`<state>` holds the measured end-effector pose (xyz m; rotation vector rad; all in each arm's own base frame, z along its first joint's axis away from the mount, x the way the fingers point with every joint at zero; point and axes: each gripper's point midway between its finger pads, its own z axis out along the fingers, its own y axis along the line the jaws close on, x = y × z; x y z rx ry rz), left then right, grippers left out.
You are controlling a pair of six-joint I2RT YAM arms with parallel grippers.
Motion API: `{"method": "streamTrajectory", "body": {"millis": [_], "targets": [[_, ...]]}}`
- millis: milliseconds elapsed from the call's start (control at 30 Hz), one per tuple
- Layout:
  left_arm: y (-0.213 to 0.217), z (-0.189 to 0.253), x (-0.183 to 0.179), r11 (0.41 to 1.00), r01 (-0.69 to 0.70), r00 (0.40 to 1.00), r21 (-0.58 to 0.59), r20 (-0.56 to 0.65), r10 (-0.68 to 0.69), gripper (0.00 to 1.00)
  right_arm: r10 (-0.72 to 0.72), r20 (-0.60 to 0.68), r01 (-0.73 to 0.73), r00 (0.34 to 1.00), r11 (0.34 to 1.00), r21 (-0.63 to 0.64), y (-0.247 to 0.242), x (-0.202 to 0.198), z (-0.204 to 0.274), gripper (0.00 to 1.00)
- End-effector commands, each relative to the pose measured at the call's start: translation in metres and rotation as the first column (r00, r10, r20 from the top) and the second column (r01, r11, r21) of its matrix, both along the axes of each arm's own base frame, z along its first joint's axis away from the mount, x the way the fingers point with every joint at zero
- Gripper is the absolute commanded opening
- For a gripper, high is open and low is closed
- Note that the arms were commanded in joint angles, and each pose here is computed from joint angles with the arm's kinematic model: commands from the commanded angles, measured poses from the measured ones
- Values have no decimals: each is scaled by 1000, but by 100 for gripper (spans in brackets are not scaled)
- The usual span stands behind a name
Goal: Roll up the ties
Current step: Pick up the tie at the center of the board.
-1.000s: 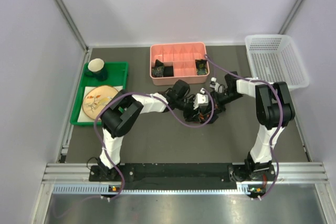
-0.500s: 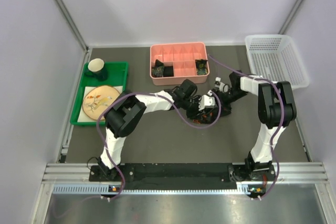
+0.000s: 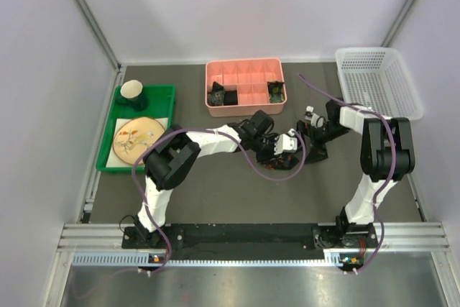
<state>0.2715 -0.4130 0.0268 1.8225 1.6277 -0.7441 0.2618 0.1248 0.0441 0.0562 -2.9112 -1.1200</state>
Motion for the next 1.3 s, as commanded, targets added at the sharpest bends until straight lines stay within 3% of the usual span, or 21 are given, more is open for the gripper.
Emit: {"method": "streamTrajectory", "body": {"millis": [0,167,333,467,500,700,767,900,1033,1200,1233,1267], "targets": [[59,-74,-33,956,4,991,294,-128,35,0,-9,39,10,999,1000,-19,6,11,-21,99],[58,-73,-32,955,6,991,295,-129,34,0,4,17,-6,1000,987,163,39,9,-22,99],[59,-72,-33,955,9,991,296,-130,31,0,15,53,-26,998,973,228,44,6,-20,95],[59,-72,-34,956,8,991,294,-133,32,0,19,123,-53,992,960,275,48,4,-1,83],[59,-73,-34,956,9,990,294,-136,33,0,21,131,-56,991,961,272,48,2,1,76],[57,-73,-34,957,4,989,289,-141,38,0,12,162,-49,987,972,228,45,5,0,58],[55,-71,-33,959,2,990,283,-138,38,0,-4,167,-30,986,979,201,43,11,-7,57],[55,-71,-34,960,8,989,280,-142,33,0,-48,186,15,981,985,174,43,23,-13,64],[55,-73,-33,959,6,989,284,-144,37,0,-70,182,31,981,977,209,54,25,-9,61],[54,-73,-32,958,-7,989,286,-142,50,1,-48,147,10,988,969,246,59,14,-3,29],[55,-73,-31,957,-13,989,289,-140,56,2,-39,146,0,988,966,257,61,13,1,13],[55,-71,-30,958,-20,989,285,-138,61,5,-32,144,-7,989,965,261,61,12,3,4]]}}
